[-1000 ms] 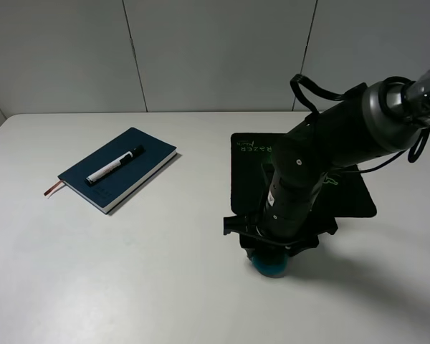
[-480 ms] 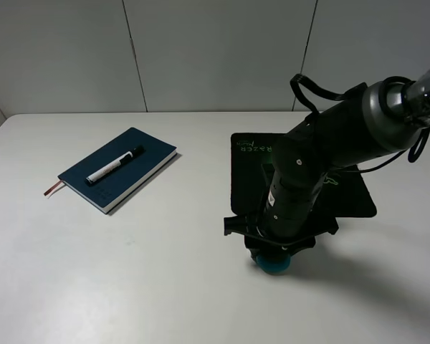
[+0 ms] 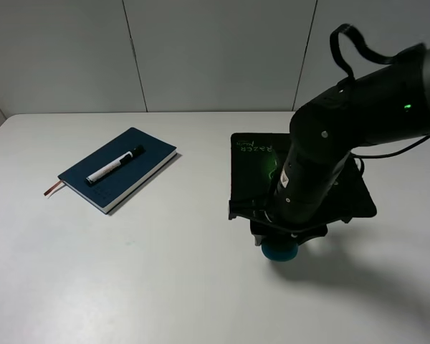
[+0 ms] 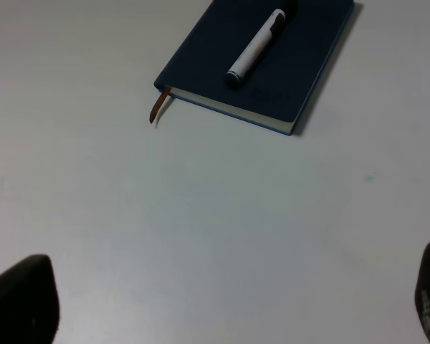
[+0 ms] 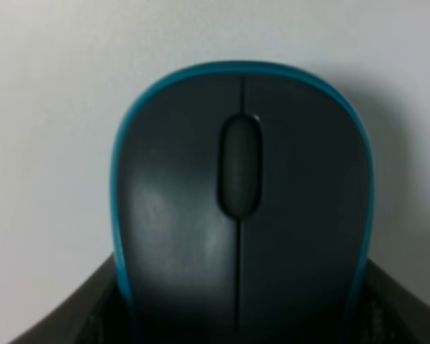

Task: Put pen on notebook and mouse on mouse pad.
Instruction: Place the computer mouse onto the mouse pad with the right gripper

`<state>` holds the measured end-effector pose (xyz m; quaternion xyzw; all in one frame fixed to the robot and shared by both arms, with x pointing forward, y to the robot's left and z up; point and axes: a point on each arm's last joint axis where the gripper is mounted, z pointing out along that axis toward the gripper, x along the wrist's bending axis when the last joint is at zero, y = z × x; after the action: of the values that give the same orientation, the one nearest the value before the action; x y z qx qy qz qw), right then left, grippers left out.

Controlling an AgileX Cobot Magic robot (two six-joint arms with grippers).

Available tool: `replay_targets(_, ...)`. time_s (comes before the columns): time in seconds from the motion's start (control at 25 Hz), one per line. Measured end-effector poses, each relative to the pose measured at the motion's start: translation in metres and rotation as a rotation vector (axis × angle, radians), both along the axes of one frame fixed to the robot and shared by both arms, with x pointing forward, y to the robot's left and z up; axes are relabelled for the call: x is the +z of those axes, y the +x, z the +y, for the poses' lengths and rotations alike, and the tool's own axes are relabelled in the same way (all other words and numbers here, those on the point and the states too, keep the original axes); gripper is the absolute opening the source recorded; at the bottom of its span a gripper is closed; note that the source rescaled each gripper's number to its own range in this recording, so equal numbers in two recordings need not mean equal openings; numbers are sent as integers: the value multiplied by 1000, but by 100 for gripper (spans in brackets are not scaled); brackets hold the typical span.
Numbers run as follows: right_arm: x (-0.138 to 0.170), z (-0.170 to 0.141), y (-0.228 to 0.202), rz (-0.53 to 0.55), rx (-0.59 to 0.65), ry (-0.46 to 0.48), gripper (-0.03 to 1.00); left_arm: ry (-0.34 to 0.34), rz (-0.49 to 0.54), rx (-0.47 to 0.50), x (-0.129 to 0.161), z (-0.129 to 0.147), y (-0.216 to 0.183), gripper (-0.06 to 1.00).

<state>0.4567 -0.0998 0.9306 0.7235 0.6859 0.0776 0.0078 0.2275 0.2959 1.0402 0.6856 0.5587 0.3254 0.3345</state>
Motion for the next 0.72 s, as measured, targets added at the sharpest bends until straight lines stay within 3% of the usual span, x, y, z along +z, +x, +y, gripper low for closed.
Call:
replay_targets(0.36, 30, -5, -4, 1, 70, -18, 3, 0, 0, 0, 0, 0, 0, 100)
replay_targets(0.72, 72, -25, 42, -54, 81, -13, 3, 0, 0, 0, 0, 0, 0, 100)
